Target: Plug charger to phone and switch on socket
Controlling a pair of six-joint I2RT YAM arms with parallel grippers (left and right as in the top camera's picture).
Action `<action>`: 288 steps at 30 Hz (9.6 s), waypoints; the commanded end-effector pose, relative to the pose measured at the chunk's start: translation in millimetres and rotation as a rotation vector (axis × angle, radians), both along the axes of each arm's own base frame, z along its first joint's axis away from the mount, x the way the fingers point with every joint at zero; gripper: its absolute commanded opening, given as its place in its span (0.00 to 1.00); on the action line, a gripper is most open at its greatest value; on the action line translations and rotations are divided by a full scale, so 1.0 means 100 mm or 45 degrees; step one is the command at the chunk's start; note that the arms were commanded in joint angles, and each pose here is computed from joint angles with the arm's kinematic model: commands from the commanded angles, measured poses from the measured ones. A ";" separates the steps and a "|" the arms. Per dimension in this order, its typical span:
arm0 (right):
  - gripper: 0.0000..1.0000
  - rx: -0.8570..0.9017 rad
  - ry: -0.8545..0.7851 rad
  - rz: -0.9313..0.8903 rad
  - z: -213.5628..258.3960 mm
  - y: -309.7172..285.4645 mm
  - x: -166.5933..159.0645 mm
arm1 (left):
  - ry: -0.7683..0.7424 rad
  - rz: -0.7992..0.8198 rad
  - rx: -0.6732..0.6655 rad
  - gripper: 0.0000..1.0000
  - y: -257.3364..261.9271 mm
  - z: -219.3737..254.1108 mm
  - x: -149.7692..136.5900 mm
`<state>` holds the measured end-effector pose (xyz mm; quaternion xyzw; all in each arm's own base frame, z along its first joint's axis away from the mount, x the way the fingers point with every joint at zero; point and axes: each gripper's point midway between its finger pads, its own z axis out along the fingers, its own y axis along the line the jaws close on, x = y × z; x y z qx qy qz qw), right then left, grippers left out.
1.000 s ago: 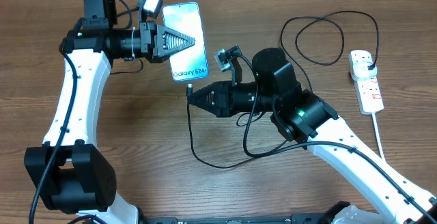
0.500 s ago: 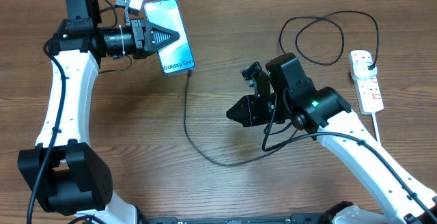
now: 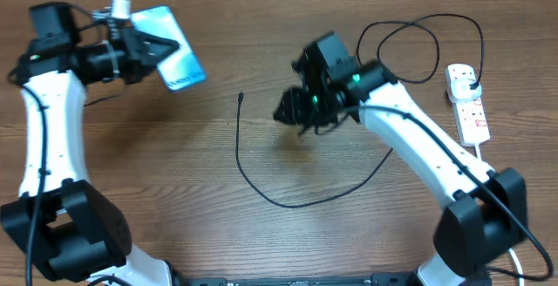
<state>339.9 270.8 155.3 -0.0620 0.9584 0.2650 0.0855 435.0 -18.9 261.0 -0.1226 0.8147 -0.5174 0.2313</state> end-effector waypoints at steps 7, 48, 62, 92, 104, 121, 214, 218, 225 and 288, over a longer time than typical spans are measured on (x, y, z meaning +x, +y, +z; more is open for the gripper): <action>0.57 -0.042 -0.197 -0.019 0.03 0.19 0.45 | 0.230 0.647 0.450 0.04 0.90 -0.44 0.38; 0.56 -0.631 -0.375 -0.148 -1.58 0.61 0.61 | 0.195 -0.239 0.085 0.04 -0.12 0.19 -1.19; 0.50 -0.583 -0.153 -0.334 -1.43 0.32 0.72 | 0.195 -0.239 0.085 0.04 -0.12 0.19 -1.19; 0.29 -0.544 0.050 -0.529 -1.94 0.11 0.65 | 0.167 -0.234 0.033 0.04 -0.15 0.26 -1.16; 0.18 -0.523 0.125 -0.506 -1.96 0.16 0.53 | 0.168 -0.234 0.033 0.04 -0.15 0.26 -1.16; 0.04 0.411 0.022 0.496 -0.02 0.54 0.13 | -0.446 -0.261 -0.102 0.04 -0.11 0.78 -0.96; 0.04 0.285 -0.033 0.702 0.27 0.73 -0.98 | -0.549 -0.307 -0.143 0.04 -0.21 0.92 -0.67; 0.04 0.561 -0.093 0.806 0.84 0.84 -1.20 | -0.593 -0.342 -0.201 0.04 -0.28 1.01 -0.71; 0.04 0.917 -0.139 0.965 1.32 1.04 -1.33 | -0.567 -0.489 -0.274 0.04 -0.71 1.04 -0.81; 0.04 0.954 -0.246 0.768 1.47 0.80 -0.72 | -0.311 -0.555 -0.320 0.04 -1.06 0.99 -0.79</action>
